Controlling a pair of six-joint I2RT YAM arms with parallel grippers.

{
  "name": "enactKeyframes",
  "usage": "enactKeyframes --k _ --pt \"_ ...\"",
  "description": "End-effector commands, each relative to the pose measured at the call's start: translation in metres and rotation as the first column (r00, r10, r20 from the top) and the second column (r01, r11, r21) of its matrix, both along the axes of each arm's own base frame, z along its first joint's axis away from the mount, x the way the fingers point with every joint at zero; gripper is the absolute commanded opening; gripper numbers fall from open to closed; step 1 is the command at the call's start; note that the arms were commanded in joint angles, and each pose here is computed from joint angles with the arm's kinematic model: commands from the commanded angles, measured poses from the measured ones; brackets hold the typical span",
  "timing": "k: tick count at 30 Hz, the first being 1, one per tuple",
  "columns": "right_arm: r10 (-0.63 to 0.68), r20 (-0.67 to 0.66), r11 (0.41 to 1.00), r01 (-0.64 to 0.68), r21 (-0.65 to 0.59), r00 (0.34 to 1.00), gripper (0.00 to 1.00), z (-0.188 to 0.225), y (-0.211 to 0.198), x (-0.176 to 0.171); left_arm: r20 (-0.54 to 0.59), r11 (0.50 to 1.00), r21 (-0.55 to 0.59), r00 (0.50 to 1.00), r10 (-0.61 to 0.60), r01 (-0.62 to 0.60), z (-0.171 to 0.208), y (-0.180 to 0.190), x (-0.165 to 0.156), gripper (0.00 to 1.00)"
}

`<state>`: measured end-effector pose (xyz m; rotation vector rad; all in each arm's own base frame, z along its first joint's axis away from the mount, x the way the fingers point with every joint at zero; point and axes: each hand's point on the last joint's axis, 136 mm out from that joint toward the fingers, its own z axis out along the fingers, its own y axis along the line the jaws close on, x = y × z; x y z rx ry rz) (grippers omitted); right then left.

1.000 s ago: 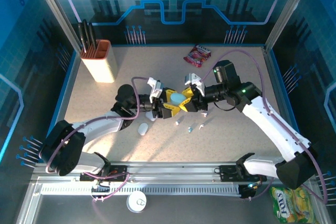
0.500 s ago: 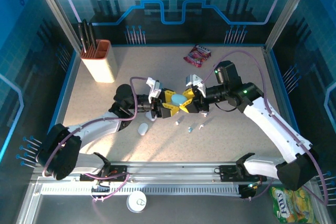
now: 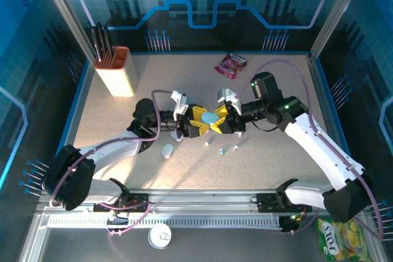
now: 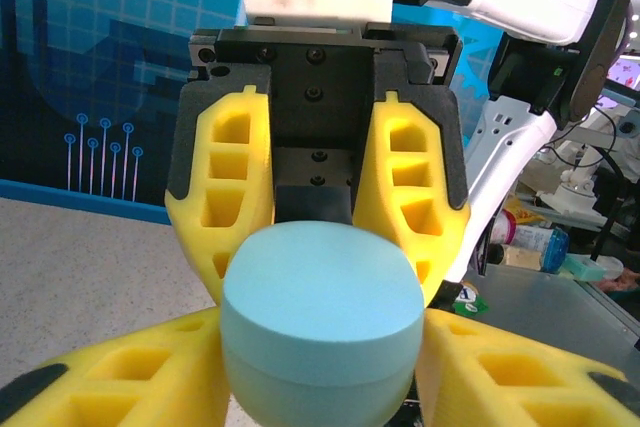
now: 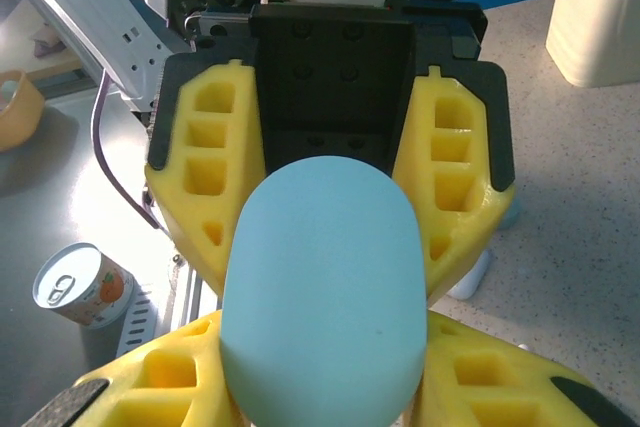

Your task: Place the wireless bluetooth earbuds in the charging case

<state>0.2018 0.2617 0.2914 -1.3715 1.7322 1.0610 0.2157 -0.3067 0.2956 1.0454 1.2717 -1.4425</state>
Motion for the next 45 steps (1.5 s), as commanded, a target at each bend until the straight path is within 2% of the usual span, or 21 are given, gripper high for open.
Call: enactKeyframes --k 1,4,7,11,13,14,17,18,30,34,45 --pt "-0.002 -0.036 1.000 0.002 -0.012 0.999 0.21 -0.007 -0.003 0.000 0.102 0.998 -0.037 0.994 -0.043 0.047 0.019 0.002 -0.013 0.47" --pt "-0.007 -0.035 1.000 0.007 -0.009 0.999 0.21 -0.006 -0.002 0.002 0.099 0.998 -0.035 0.994 -0.048 0.051 0.018 0.001 -0.014 0.47" --pt "-0.011 -0.034 1.000 0.011 0.001 0.999 0.21 -0.005 -0.001 0.003 0.098 0.998 -0.033 0.994 -0.047 0.050 0.017 0.001 -0.014 0.52" --pt "-0.014 -0.032 1.000 0.015 0.005 0.999 0.22 -0.003 -0.001 0.004 0.100 0.998 -0.030 0.994 -0.054 0.057 0.016 0.000 -0.015 0.42" --pt "-0.023 -0.028 1.000 0.024 0.006 0.999 0.23 -0.002 -0.001 0.005 0.105 0.998 -0.032 0.993 -0.053 0.056 0.017 0.000 -0.015 0.40" --pt "-0.031 -0.025 1.000 0.031 0.007 0.999 0.26 -0.002 -0.001 0.006 0.106 0.998 -0.031 0.993 -0.052 0.056 0.016 0.001 -0.015 0.40" --pt "-0.057 -0.010 0.998 0.057 0.017 0.998 0.46 0.001 -0.003 0.010 0.114 0.998 -0.034 0.992 -0.047 0.051 0.017 0.001 -0.016 0.39" --pt "-0.068 -0.005 0.997 0.068 0.021 0.998 0.49 0.002 -0.004 0.012 0.115 0.998 -0.035 0.992 -0.043 0.047 0.017 0.002 -0.015 0.39" --pt "-0.146 0.019 0.988 0.144 0.061 0.989 0.73 0.009 -0.010 0.027 0.127 0.999 -0.030 0.991 -0.032 0.036 0.013 0.004 -0.016 0.39" --pt "-0.148 0.020 0.986 0.146 0.081 0.989 0.77 0.013 -0.012 0.027 0.127 0.999 -0.026 0.991 -0.028 0.031 0.010 0.003 -0.015 0.39" --pt "-0.200 0.024 0.974 0.196 0.117 0.979 0.78 0.019 -0.015 0.037 0.126 0.999 -0.017 0.992 -0.030 0.033 0.008 0.003 -0.015 0.40"
